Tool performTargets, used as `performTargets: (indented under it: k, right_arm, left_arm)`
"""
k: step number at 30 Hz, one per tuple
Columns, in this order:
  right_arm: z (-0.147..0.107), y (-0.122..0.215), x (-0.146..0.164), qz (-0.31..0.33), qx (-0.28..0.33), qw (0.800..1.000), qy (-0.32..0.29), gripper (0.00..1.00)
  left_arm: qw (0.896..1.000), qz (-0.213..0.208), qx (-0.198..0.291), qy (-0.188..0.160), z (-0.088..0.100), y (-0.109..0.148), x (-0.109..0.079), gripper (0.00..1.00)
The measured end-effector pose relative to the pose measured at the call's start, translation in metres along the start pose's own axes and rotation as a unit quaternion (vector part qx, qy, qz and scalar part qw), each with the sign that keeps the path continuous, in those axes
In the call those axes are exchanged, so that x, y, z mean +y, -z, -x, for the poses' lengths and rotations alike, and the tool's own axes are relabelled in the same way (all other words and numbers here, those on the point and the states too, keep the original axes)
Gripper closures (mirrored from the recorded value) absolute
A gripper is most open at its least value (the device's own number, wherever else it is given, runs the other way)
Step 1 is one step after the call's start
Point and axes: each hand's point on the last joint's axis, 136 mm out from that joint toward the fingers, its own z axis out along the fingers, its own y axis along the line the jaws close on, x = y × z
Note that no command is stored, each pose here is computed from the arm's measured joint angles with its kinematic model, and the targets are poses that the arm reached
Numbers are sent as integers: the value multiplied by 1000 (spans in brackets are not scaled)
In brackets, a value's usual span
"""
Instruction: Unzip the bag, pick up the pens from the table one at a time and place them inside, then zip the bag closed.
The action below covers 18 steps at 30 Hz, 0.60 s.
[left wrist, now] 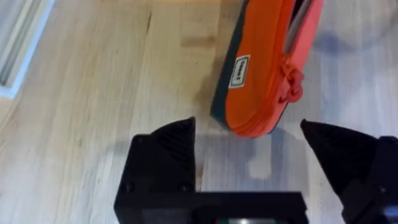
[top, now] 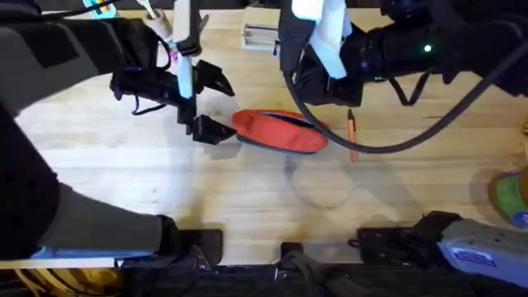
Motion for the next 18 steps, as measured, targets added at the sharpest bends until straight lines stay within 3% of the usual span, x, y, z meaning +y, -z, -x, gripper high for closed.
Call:
performTargets:
  k: [8,18]
  right_arm:
    - [-9,-9,27,71,11,997,-13,966]
    - [-21,-46,42,134,36,986,-93,966]
  left_arm:
    - [999,49,0,-7,2,26,10,7]
    - [999,52,10,-13,-2,28,12,7]
